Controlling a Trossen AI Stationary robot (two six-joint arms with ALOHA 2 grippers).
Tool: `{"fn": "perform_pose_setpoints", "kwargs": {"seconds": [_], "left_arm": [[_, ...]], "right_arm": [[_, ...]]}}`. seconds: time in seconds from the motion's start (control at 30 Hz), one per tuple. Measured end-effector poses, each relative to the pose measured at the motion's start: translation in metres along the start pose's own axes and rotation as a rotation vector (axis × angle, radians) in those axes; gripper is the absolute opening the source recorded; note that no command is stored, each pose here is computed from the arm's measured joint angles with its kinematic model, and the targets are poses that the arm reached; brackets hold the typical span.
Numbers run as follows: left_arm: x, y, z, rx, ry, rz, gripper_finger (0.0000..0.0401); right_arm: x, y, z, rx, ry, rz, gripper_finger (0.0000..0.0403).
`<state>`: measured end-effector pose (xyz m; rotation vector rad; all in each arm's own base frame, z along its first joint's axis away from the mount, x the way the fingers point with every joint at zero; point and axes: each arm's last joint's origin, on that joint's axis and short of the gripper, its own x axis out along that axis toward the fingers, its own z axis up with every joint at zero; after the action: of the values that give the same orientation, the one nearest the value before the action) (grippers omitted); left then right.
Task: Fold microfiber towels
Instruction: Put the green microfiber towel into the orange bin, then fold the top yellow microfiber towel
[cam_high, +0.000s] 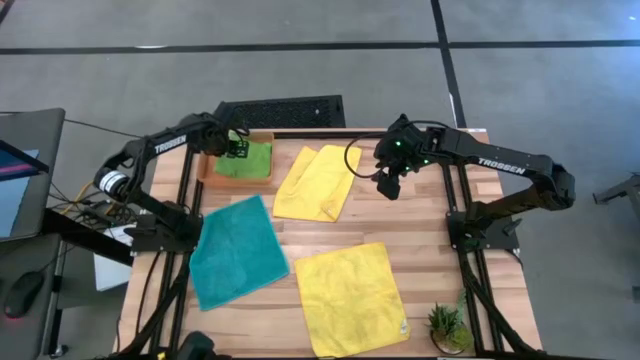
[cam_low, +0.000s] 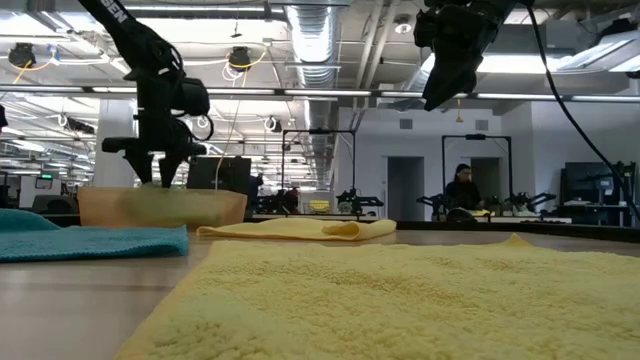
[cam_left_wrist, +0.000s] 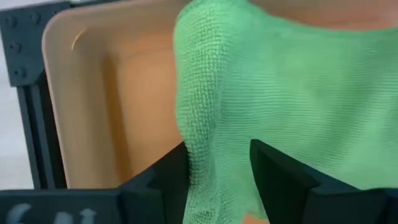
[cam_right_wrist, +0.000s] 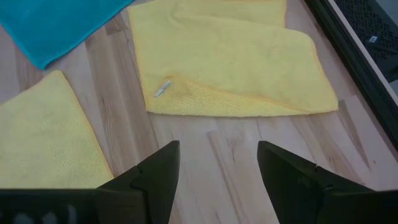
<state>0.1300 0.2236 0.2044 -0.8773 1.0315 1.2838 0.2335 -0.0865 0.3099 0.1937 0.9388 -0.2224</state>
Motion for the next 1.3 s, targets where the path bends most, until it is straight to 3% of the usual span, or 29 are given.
{"fn": "perform_pose_setpoints", "kwargs": {"seconds": [0.33, 0.47, 0.8, 1.13, 1.3], "left_arm": [[-0.072, 0.000, -0.011, 0.079, -0.254, -0.062, 0.0162], [-0.103, 0.003, -0.028, 0.063, -0.340, -0.157, 0.0162], [-0.147, -0.020, -0.076, 0.168, -0.405, -0.430, 0.0162], [-0.156, -0.038, -0.099, 0.138, -0.398, -0.483, 0.0162], [-0.157, -0.040, -0.102, 0.141, -0.395, -0.493, 0.0162]], "right_arm": [[0.000, 0.002, 0.004, -0.147, -0.049, 0.057, 0.0240], [0.005, 0.004, 0.008, -0.210, -0.073, 0.083, 0.0240], [0.085, 0.024, 0.019, -0.353, -0.064, 0.199, 0.0240], [0.163, 0.042, 0.012, -0.396, 0.028, 0.230, 0.0240], [0.188, 0.056, 0.015, -0.466, -0.055, 0.213, 0.0240]]}}
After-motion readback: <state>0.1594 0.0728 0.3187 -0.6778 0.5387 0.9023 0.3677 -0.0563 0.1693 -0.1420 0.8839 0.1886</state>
